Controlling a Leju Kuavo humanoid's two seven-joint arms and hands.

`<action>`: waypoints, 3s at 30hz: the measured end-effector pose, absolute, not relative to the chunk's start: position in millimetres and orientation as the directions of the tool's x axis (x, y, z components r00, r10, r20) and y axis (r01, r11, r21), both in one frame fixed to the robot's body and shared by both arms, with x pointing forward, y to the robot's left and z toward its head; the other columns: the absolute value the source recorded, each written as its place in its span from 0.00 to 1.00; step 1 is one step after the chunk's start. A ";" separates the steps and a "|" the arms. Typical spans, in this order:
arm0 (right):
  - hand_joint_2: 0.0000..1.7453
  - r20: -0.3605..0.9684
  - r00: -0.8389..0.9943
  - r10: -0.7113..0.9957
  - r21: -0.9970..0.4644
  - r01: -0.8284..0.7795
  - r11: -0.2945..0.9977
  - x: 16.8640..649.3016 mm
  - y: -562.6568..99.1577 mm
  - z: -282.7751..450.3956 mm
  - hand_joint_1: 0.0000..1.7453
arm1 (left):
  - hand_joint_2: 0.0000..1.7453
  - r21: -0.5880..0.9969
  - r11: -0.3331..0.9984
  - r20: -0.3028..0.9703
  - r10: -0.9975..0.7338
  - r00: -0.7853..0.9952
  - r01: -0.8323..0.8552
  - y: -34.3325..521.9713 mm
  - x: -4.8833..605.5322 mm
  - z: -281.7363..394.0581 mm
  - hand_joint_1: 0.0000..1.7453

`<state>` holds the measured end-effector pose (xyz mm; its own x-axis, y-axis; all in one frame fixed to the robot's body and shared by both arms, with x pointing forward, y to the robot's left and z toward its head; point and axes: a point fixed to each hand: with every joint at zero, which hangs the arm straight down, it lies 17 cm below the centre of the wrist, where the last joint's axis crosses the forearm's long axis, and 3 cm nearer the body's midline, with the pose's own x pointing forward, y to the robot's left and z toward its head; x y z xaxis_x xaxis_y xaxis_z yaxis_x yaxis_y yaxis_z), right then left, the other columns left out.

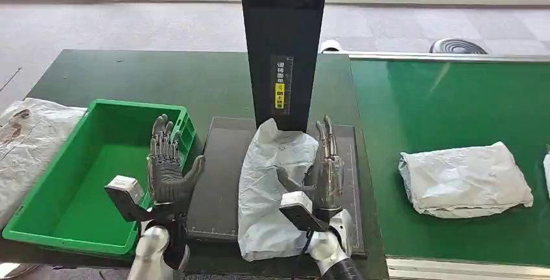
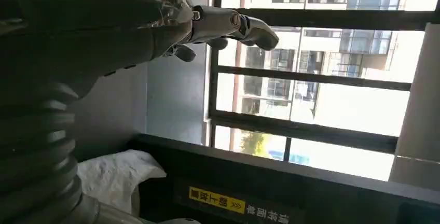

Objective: Moved the parcel from conveyor to table for the left to box.

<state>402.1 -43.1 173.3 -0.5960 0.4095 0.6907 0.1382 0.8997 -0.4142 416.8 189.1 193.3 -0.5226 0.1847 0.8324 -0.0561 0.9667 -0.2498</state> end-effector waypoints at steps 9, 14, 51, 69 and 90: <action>1.00 0.597 -0.684 0.421 -0.364 0.236 0.901 387.5 -58.6 229.2 0.00 | 1.00 -0.154 0.985 0.873 0.096 -0.478 -0.083 161.5 417.0 175.7 0.00; 1.00 0.585 -0.695 0.418 -0.341 0.257 0.904 384.4 -64.8 240.6 0.00 | 1.00 -0.115 0.991 0.880 0.068 -0.470 -0.073 149.9 415.9 171.8 0.00; 1.00 0.467 -0.710 0.528 -0.147 0.526 0.838 352.9 -163.7 331.5 0.00 | 1.00 0.843 0.525 0.529 -0.766 -0.365 0.119 -4.4 419.4 44.6 1.00; 1.00 0.444 -0.706 0.551 -0.122 0.562 0.818 344.3 -177.8 343.9 0.00 | 1.00 0.927 0.374 0.360 -0.846 -0.394 0.044 -11.4 426.3 50.7 1.00; 1.00 0.467 -0.701 0.539 -0.085 0.571 0.816 342.1 -190.5 345.0 0.00 | 1.00 0.666 0.345 0.246 -0.939 -0.241 -0.662 141.7 453.7 288.6 1.00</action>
<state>342.1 -190.5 345.0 -0.7006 0.5395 0.4670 0.5715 0.8162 -0.0854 453.7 141.7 288.6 -0.2410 -0.9388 0.2462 -0.6618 0.3445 0.6658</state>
